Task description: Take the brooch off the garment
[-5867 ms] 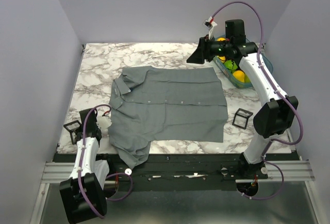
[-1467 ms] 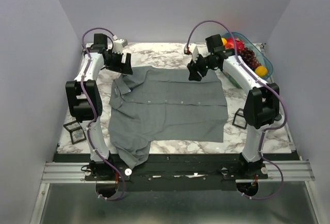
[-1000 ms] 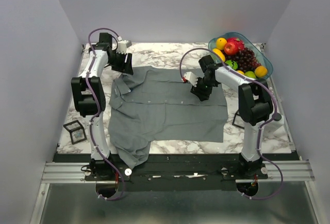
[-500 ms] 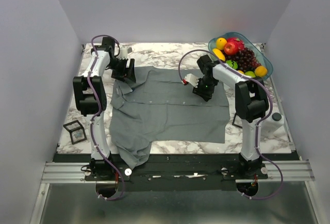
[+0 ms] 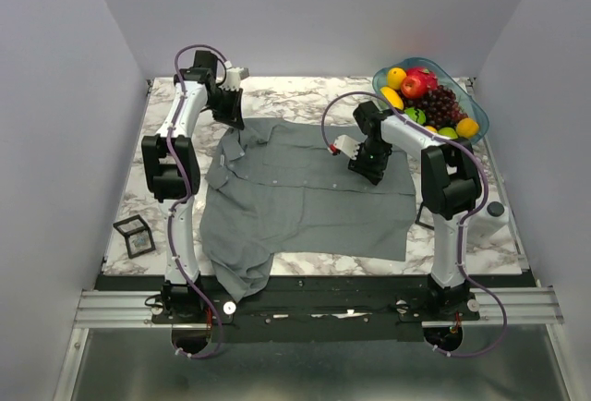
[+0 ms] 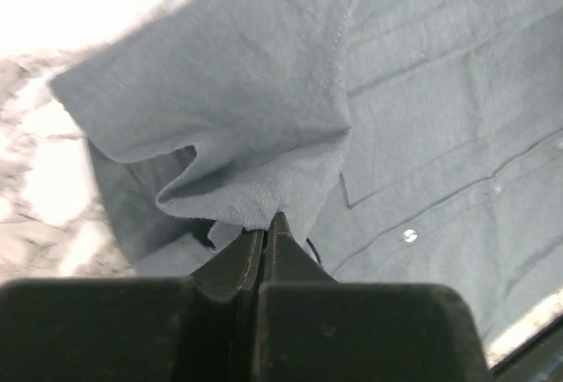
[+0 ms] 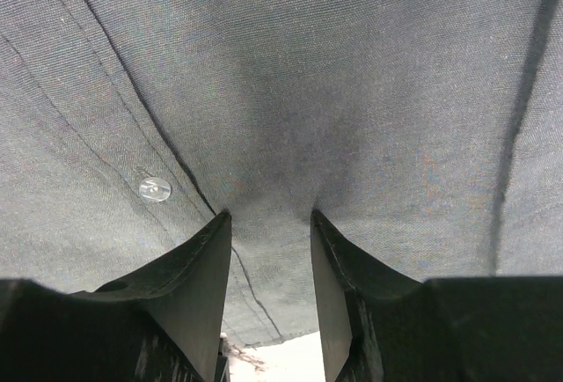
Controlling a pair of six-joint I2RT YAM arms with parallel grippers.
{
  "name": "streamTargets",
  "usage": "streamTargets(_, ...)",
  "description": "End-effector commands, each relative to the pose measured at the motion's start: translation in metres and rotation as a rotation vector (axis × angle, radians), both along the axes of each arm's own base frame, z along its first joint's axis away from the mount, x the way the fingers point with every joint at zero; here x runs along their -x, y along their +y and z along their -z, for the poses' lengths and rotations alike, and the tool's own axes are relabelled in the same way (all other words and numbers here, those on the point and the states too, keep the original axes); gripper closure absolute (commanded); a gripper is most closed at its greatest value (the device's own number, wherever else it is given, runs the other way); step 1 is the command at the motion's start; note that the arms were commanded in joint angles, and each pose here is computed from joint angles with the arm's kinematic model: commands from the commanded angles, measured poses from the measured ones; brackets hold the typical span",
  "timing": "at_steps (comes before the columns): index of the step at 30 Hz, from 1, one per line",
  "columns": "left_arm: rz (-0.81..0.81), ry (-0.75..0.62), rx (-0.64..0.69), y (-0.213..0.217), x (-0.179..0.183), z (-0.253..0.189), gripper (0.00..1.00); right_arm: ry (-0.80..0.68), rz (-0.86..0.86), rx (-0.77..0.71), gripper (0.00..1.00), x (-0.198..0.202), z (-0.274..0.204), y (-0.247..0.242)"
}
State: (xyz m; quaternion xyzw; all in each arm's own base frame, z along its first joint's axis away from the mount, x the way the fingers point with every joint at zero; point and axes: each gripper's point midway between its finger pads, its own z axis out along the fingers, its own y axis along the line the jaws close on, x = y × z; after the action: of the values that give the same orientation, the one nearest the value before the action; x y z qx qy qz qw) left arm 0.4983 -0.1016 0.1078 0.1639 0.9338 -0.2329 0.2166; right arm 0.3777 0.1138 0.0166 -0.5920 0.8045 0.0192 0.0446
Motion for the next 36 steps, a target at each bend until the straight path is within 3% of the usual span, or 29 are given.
streamTargets(1,0.010,-0.099,0.013,0.006,-0.026,-0.011,1.00,0.089,0.006,0.061,0.51,0.020,0.018,-0.013)
streamTargets(5,-0.049,-0.117,-0.065,0.021,-0.039,-0.003,0.98,0.090,0.011,0.062,0.51,0.020,0.018,-0.013)
streamTargets(7,-0.069,-0.129,-0.104,0.028,-0.046,0.000,0.82,0.093,0.014,0.067,0.51,0.020,0.018,-0.014)
streamTargets(8,-0.081,-0.136,-0.131,0.034,-0.048,0.000,0.70,0.094,0.018,0.067,0.51,0.019,0.018,-0.013)
streamTargets(11,-0.100,-0.177,-0.119,0.041,-0.053,-0.014,0.52,0.097,0.028,0.073,0.52,0.019,0.018,-0.014)
streamTargets(14,-0.065,-0.253,0.010,0.037,-0.047,-0.042,0.39,0.096,0.044,0.061,0.52,0.018,0.013,-0.011)
streamTargets(15,-0.044,-0.319,0.041,0.033,-0.041,-0.071,0.37,0.095,0.050,0.052,0.52,0.018,0.011,-0.009)
streamTargets(16,0.004,-0.293,0.104,0.022,-0.024,-0.061,0.35,0.093,0.053,0.031,0.52,0.017,0.007,-0.006)
streamTargets(18,0.047,-0.354,0.134,0.013,-0.015,-0.075,0.34,0.089,0.074,0.006,0.51,0.015,0.002,-0.001)
streamTargets(23,0.067,-0.212,0.084,-0.007,0.009,-0.034,0.46,0.071,0.091,-0.044,0.51,0.008,-0.014,0.012)
streamTargets(27,0.025,-0.184,0.039,-0.004,0.002,-0.015,0.48,0.065,0.094,-0.075,0.51,0.006,-0.022,0.018)
streamTargets(36,0.094,-0.116,-0.099,0.010,0.004,0.010,0.52,0.073,0.100,-0.103,0.51,0.005,-0.024,0.025)
